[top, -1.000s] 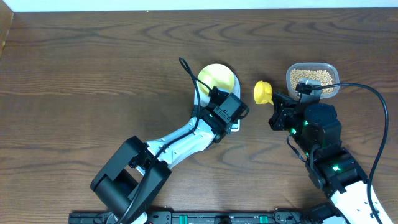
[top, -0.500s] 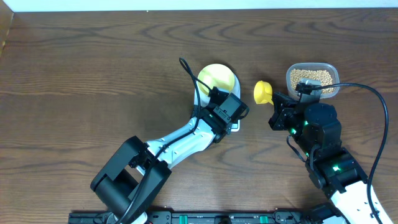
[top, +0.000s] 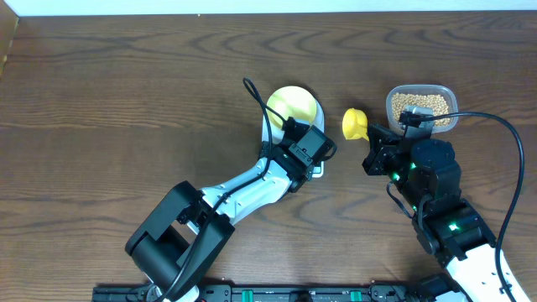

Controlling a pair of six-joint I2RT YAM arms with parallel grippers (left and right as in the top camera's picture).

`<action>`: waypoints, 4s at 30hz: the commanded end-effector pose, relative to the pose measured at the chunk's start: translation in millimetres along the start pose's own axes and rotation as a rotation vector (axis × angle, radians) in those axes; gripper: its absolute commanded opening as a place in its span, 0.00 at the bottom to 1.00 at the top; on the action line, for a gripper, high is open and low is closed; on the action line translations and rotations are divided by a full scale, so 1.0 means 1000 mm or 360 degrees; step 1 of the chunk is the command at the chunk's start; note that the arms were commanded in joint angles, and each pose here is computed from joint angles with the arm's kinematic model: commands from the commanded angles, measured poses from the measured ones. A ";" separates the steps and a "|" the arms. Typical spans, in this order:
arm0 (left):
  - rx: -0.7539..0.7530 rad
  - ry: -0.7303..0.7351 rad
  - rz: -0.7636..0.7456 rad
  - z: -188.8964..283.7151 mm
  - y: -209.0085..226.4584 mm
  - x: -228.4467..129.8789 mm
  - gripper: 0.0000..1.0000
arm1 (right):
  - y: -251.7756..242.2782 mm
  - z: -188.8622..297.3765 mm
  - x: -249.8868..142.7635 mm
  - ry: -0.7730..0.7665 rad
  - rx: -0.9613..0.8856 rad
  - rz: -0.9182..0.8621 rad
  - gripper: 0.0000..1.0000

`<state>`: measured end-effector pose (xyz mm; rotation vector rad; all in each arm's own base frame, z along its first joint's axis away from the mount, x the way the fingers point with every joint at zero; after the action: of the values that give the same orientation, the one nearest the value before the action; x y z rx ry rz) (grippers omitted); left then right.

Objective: Scoop item into bowl and weigh 50g on scale

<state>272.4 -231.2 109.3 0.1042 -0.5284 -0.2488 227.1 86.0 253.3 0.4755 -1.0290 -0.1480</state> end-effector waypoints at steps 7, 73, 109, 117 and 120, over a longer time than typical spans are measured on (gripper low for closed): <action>0.0065 0.0052 -0.0042 -0.013 0.001 -0.011 0.84 | 0.003 0.004 0.007 -0.0046 0.0015 0.0018 0.01; 0.0109 -0.0014 -0.0075 -0.002 0.006 -0.003 0.84 | 0.004 0.004 0.010 -0.0076 0.0032 0.0019 0.01; 0.0039 0.0002 -0.0103 0.005 -0.001 -0.006 0.84 | 0.004 0.004 0.010 -0.0070 0.0028 0.0018 0.01; 0.0042 0.0002 -0.0122 0.005 0.000 -0.006 0.84 | 0.004 0.004 0.010 -0.0070 0.0028 0.0019 0.01; 0.0056 0.0002 -0.0125 0.005 0.000 -0.006 0.84 | 0.004 0.004 0.010 -0.0070 0.0028 0.0018 0.01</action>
<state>268.6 -232.4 110.7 0.1426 -0.5373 -0.2916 228.3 86.4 256.1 0.4844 -1.0476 -0.1475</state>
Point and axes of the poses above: each gripper's point midway between its finger pads, its own z axis back along the fingers, its own y axis along the line the jaws close on, x = y × z, the point moved 10 cm from there along z, back along the fingers, and after that the axes turned 2 degrees about -z, right-handed, at the moved point
